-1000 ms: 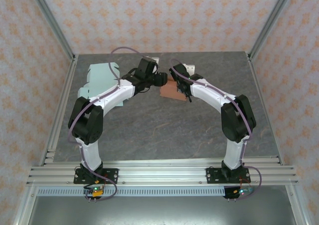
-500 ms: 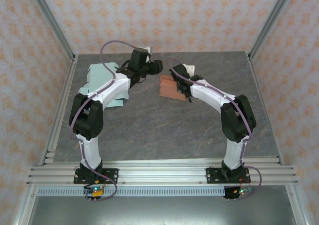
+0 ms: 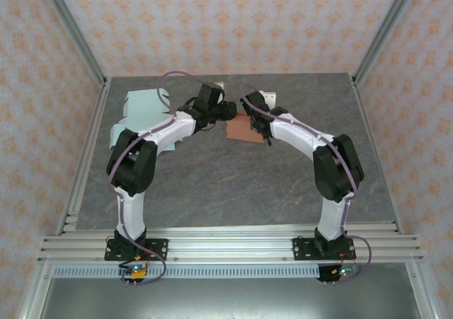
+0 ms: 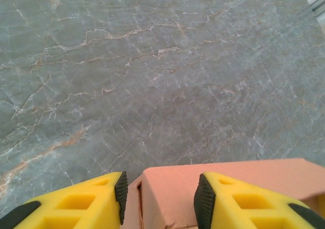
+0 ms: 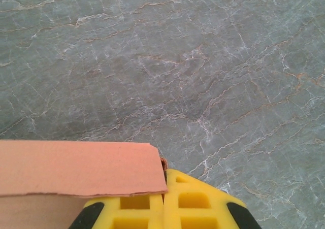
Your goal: Fold the paper box
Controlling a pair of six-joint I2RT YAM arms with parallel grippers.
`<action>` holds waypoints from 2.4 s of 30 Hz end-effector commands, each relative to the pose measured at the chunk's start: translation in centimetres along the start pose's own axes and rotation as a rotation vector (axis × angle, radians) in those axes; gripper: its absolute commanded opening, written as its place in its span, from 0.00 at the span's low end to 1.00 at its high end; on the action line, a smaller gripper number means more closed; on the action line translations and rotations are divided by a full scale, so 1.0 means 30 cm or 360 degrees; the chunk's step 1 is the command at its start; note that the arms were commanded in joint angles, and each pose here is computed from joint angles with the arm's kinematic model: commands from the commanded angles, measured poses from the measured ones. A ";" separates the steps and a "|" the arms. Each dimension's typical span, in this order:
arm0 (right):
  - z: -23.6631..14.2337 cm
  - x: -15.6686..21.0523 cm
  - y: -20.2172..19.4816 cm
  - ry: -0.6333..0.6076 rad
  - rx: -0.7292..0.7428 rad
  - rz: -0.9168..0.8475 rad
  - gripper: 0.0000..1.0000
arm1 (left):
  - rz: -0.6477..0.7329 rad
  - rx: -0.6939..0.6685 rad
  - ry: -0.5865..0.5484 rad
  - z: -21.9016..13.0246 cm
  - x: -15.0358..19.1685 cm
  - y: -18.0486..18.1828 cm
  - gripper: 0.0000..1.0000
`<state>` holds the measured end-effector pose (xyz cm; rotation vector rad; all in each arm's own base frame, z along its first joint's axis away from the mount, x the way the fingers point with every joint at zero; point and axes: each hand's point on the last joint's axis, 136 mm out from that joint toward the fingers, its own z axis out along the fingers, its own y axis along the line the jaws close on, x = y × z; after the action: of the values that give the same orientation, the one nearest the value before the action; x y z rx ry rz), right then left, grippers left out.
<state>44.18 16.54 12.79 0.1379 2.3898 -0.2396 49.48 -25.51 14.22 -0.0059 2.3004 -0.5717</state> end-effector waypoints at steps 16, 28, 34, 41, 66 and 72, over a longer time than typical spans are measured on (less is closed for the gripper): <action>-0.102 0.012 0.001 -0.0046 -0.0218 0.0031 0.24 | 0.0005 -0.0158 -0.0215 -0.101 0.076 0.052 0.38; -0.260 0.032 0.045 0.0108 -0.0823 -0.0397 0.64 | 0.0012 -0.0039 -0.0210 -0.135 -0.022 0.081 0.52; -0.219 0.124 0.000 0.0452 -0.0749 -0.0508 0.70 | -0.0066 -0.0173 -0.0162 -0.154 -0.010 0.156 0.51; -0.166 0.193 -0.044 0.0630 -0.0747 -0.0094 0.73 | -0.0025 0.0042 -0.0044 -0.165 0.074 0.074 0.51; -0.049 0.162 -0.096 0.0852 -0.0876 0.0490 0.79 | 0.0411 0.0268 0.0165 -0.229 0.323 -0.054 0.63; 0.045 0.144 -0.044 0.0924 -0.0985 0.0053 0.78 | 0.0767 0.0308 0.0209 -0.189 0.440 -0.099 0.63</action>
<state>41.43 14.94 9.39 0.1094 2.8624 0.6585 35.73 -27.07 10.25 0.5196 2.3378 -0.6035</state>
